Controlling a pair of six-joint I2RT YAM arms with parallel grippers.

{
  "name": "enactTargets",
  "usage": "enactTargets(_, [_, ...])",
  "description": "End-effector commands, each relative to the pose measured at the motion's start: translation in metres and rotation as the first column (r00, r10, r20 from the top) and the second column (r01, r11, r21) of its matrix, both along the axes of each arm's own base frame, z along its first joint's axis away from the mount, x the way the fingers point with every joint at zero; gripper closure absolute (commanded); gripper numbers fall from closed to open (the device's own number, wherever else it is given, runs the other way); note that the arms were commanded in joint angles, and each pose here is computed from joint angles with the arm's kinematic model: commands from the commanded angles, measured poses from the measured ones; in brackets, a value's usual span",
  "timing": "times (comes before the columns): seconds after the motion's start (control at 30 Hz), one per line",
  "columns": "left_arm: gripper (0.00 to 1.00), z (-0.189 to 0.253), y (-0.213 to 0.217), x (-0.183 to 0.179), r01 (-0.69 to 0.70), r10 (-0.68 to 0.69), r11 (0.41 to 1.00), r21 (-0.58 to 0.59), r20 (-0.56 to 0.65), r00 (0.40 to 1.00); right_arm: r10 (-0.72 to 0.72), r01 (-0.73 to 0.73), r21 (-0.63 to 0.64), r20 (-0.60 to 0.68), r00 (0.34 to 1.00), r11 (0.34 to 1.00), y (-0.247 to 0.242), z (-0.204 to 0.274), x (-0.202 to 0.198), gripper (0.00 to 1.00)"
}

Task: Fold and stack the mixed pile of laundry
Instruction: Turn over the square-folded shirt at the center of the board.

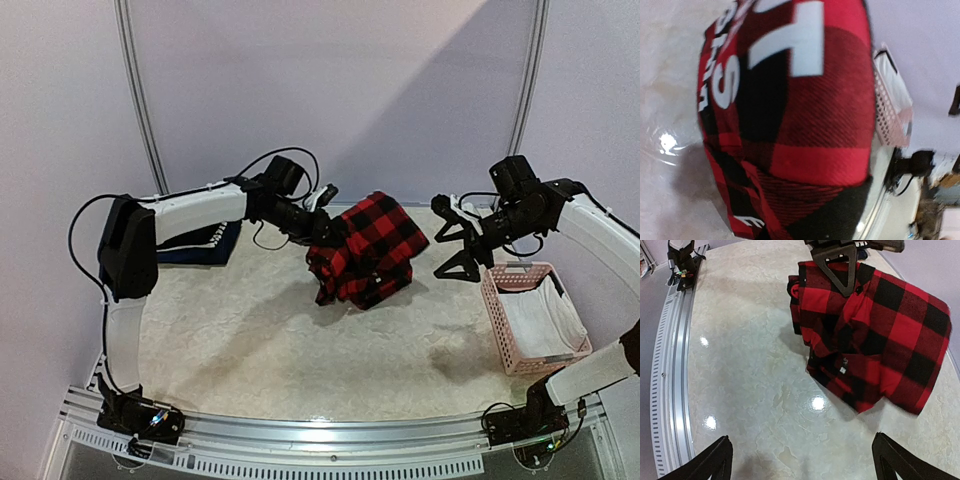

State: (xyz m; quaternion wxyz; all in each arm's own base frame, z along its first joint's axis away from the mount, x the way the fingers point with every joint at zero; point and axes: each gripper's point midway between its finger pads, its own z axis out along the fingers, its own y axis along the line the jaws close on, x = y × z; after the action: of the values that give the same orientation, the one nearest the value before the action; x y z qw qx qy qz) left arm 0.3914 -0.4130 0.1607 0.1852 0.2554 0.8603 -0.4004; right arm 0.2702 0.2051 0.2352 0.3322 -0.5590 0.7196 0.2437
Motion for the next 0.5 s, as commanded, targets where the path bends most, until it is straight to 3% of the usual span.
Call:
enactTargets(0.0, [1.0, 0.03, -0.006, 0.039, -0.229, 0.148, 0.913, -0.338, -0.248, 0.957, -0.057, 0.057, 0.01, 0.011, 0.998, 0.998, -0.006, 0.008, 0.006, 0.02])
enactTargets(0.1, [1.0, 0.047, -0.003, 0.054, -0.313, 0.157, 0.816, -0.487, -0.335, 0.929, -0.06, 0.06, 0.008, -0.002, 0.998, 0.998, -0.007, 0.004, 0.005, 0.02])
enactTargets(0.27, [1.0, 0.098, 0.015, 0.072, -0.432, 0.18, 0.55, -0.715, -0.404, 0.897, -0.061, 0.061, 0.023, -0.014, 0.998, 0.998, -0.006, 0.001, 0.003, 0.02])
enactTargets(0.4, [1.0, 0.087, 0.038, 0.072, -0.555, 0.316, 0.483, -0.677, -0.457, 0.832, -0.065, 0.066, 0.029, -0.029, 0.997, 0.997, -0.005, -0.002, 0.004, 0.02])
enactTargets(0.47, [1.0, 0.069, 0.06, 0.07, -0.658, 0.447, 0.432, -0.617, -0.487, 0.75, -0.069, 0.069, 0.025, -0.036, 0.997, 0.997, -0.006, -0.004, 0.003, 0.02])
